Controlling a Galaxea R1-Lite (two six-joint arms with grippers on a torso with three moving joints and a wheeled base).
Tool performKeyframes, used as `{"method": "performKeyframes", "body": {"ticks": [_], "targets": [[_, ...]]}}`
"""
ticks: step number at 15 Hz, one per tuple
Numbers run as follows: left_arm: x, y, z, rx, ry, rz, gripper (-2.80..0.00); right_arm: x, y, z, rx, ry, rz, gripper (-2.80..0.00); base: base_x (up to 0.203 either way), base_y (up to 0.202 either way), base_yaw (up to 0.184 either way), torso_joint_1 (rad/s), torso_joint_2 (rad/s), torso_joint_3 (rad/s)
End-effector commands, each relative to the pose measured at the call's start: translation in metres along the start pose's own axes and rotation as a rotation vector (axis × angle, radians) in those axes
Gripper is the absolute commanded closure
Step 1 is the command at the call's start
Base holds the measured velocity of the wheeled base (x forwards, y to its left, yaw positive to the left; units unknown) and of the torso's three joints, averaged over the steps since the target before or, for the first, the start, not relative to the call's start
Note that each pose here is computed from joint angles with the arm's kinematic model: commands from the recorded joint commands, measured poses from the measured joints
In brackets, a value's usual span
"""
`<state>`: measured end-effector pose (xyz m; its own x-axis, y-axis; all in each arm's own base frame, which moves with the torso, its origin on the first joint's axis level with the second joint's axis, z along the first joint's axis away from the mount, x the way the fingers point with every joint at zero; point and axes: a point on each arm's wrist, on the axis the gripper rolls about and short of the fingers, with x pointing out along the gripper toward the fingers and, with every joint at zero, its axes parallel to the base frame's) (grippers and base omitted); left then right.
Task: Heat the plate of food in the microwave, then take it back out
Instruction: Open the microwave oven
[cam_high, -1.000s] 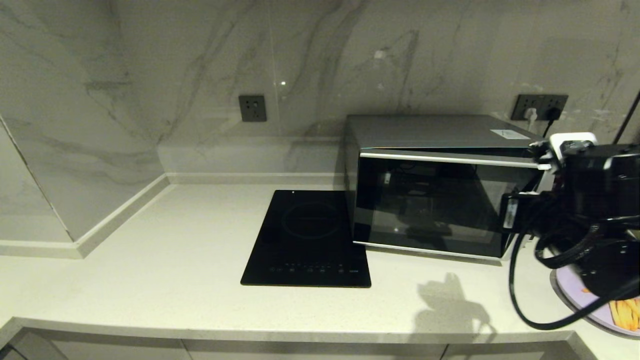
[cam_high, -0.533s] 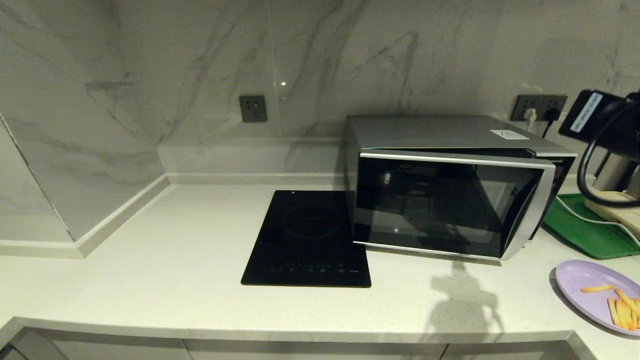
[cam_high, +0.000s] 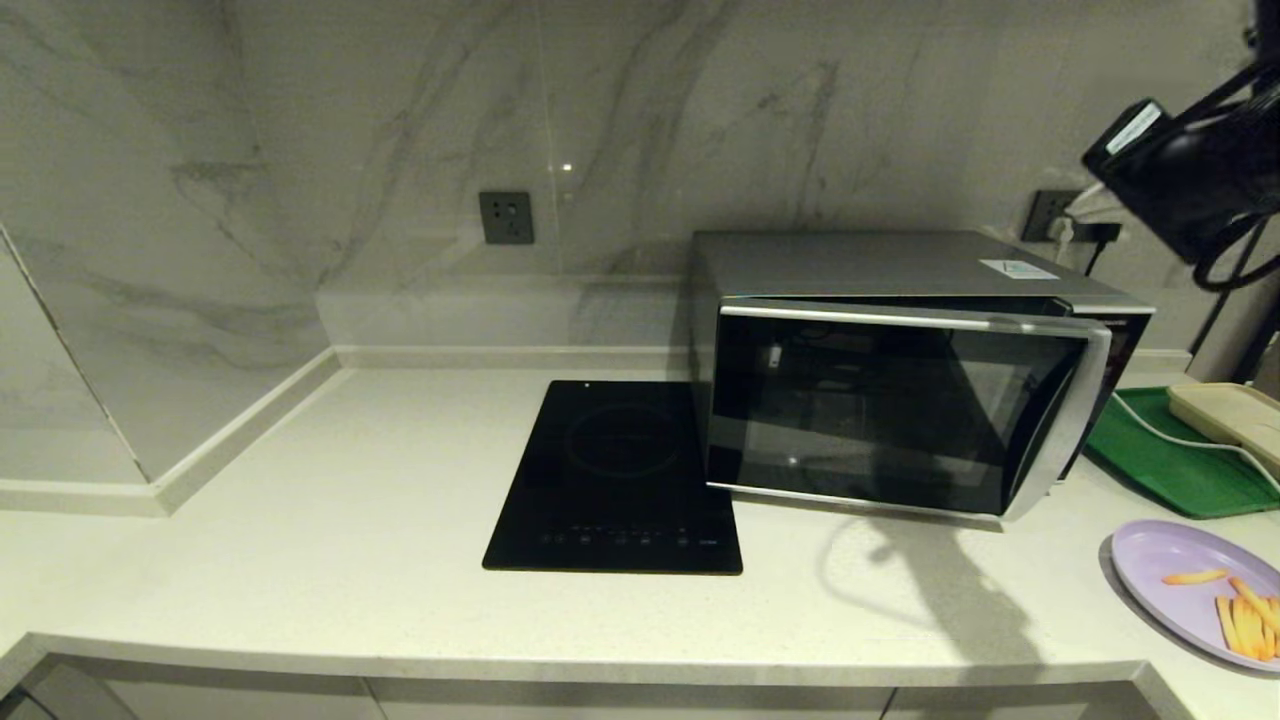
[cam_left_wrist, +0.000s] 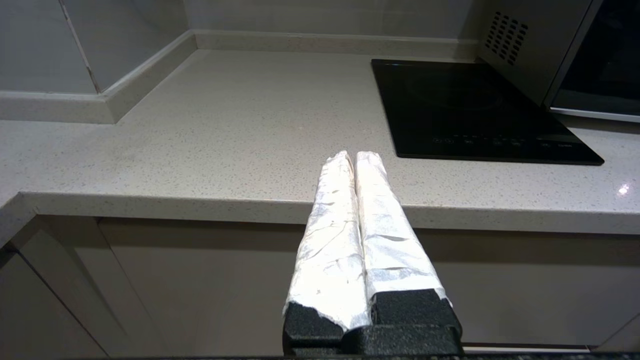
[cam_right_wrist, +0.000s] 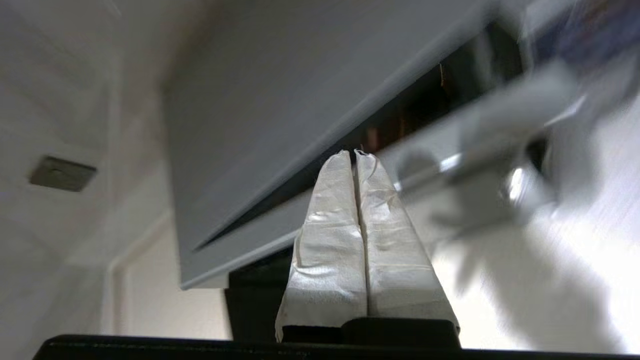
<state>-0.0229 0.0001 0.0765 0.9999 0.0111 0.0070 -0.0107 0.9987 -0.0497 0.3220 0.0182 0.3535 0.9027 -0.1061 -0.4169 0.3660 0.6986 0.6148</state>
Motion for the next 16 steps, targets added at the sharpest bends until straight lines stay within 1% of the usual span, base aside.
{"method": "performKeyframes", "body": {"ticks": [1,3,7,11,14,16], "targets": [[0.000,0.000,0.000,-0.001,-0.002,0.001,0.00,0.057,-0.026,-0.004,0.084,0.134,-0.072,0.00,0.000,0.000,0.000,0.000,0.00,0.000],[0.000,0.000,0.000,-0.001,-0.001,0.001,0.00,0.065,-0.035,-0.002,0.103,0.155,-0.085,0.00,0.000,0.000,0.000,0.000,0.00,0.000],[0.000,0.000,0.000,-0.001,-0.003,0.000,0.00,0.064,-0.039,0.004,0.113,0.155,-0.069,0.00,0.000,0.000,0.000,0.000,0.00,0.000],[0.000,0.000,0.000,-0.001,-0.002,0.001,0.00,0.076,-0.049,0.005,0.127,0.161,-0.101,0.00,0.000,0.000,0.000,0.000,0.00,0.000],[0.000,0.000,0.000,-0.001,-0.002,0.001,0.00,0.077,-0.050,0.007,0.129,0.164,-0.093,0.00,0.000,0.000,0.000,0.000,0.00,0.000],[0.000,0.000,0.000,-0.001,-0.001,0.001,0.00,0.083,-0.055,0.009,0.136,0.157,-0.102,0.00,0.000,0.000,0.000,0.000,0.00,0.000]]}}
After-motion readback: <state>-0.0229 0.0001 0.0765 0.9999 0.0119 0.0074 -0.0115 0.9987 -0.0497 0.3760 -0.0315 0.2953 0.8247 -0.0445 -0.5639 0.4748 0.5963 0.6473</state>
